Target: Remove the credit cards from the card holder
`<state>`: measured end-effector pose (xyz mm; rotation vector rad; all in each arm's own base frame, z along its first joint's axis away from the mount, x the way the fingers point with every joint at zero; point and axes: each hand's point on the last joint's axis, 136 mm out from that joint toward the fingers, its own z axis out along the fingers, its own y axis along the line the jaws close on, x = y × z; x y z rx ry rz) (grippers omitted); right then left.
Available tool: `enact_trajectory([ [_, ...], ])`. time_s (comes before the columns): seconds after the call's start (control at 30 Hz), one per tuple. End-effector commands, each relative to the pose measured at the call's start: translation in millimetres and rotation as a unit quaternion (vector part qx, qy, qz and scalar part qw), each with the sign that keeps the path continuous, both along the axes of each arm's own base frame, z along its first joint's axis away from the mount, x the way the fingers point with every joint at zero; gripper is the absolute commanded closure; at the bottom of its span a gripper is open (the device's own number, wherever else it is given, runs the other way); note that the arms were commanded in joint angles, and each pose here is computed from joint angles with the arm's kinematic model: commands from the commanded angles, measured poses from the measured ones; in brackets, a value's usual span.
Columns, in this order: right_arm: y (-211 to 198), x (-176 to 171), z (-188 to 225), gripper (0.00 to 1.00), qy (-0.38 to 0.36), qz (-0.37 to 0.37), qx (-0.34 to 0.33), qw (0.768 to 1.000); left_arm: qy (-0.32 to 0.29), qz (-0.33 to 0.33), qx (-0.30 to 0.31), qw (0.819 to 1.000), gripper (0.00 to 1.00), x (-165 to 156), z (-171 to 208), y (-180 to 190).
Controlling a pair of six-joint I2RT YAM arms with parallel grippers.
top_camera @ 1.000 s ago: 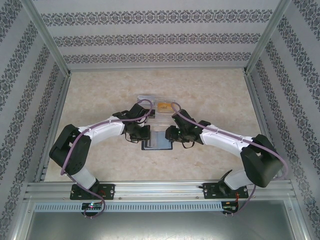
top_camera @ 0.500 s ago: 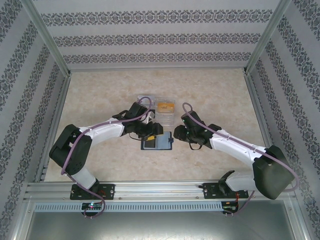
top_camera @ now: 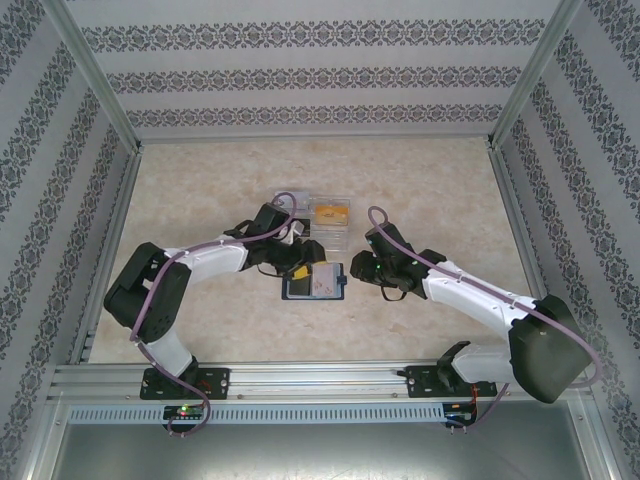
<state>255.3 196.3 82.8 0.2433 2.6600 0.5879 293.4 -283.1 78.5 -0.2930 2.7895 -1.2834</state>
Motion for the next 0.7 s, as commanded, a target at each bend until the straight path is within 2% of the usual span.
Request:
enact_trajectory([
  [0.0,18,0,2,0.69,0.002,0.034,-0.006,0.999,-0.002,0.013,0.044,0.999,0.38,-3,-5,23],
  [0.13,43,-1,-7,0.78,0.018,0.061,-0.018,0.998,0.004,0.01,0.054,0.998,0.41,-6,-9,25],
  [0.3,69,-4,-21,0.81,0.04,0.076,-0.019,0.996,0.008,0.007,0.036,0.999,0.43,-4,-8,18],
  [0.67,66,-2,-43,0.82,0.072,0.064,-0.035,0.995,0.022,-0.012,0.033,0.999,0.56,-6,-16,5],
])
